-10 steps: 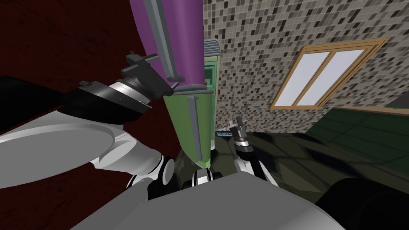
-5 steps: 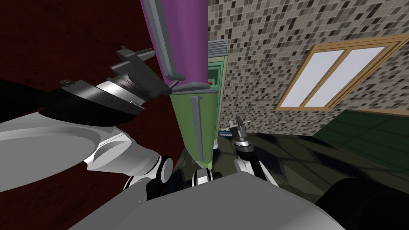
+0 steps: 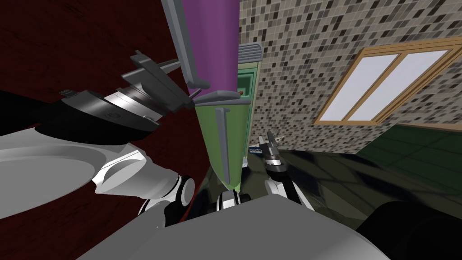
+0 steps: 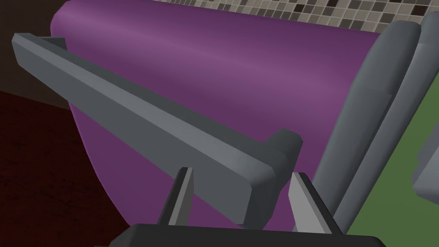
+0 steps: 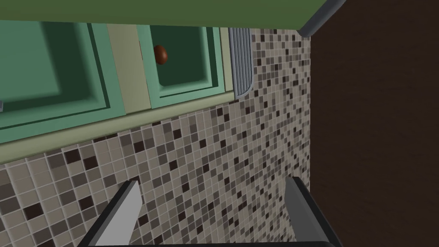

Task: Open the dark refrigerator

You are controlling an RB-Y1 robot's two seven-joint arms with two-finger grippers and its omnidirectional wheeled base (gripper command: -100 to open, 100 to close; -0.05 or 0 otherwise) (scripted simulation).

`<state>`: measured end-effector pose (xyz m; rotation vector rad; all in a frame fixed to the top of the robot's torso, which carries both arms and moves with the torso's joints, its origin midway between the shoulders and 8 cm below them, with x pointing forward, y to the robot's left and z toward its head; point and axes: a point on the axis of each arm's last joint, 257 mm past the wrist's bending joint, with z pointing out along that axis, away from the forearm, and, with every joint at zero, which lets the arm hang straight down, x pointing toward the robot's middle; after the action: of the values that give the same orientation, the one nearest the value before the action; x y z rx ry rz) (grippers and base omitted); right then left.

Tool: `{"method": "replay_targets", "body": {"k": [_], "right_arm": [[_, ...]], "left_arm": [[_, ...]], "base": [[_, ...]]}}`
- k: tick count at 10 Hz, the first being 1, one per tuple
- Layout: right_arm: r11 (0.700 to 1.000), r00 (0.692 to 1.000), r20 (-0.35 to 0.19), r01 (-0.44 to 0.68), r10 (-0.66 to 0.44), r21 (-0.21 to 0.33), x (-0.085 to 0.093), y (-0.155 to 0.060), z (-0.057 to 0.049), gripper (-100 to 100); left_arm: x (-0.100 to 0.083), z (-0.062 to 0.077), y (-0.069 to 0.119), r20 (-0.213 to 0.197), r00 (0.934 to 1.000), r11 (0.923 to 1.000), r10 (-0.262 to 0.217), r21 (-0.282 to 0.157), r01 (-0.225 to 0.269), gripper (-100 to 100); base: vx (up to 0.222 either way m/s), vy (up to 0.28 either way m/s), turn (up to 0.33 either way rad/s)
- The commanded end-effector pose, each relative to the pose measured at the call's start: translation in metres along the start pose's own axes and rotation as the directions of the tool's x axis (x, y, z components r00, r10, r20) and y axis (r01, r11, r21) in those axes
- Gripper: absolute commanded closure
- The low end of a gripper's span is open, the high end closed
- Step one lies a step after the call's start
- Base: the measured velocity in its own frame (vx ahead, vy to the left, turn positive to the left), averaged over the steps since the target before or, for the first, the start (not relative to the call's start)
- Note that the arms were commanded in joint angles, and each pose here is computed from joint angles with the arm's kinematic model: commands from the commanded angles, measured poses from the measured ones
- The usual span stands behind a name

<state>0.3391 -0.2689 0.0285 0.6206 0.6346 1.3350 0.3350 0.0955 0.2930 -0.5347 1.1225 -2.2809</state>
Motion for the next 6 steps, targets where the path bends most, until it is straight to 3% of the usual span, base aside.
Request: {"method": "replay_targets", "body": {"k": [1, 3, 6], "right_arm": [[1.0, 1.0, 0.0, 0.0, 0.0, 0.0, 0.0, 0.0, 0.0, 0], [1.0, 1.0, 0.0, 0.0, 0.0, 0.0, 0.0, -0.0001, 0.0, 0], [1.0, 1.0, 0.0, 0.0, 0.0, 0.0, 0.0, -0.0001, 0.0, 0]], "left_arm": [[0.0114, 0.0013, -0.0032, -0.035, 0.9991, 0.9996, -0.024, 0.013, 0.024, 100], [0.0188, 0.002, -0.0027, -0.059, 0.9974, 0.999, -0.042, 0.012, 0.042, 100], [0.0188, 0.002, -0.0027, -0.059, 0.9974, 0.999, -0.042, 0.012, 0.042, 100]], "base": [[-0.061, 0.181, -0.116], [-0.054, 0.157, -0.092], [-0.048, 0.12, -0.039]]}}
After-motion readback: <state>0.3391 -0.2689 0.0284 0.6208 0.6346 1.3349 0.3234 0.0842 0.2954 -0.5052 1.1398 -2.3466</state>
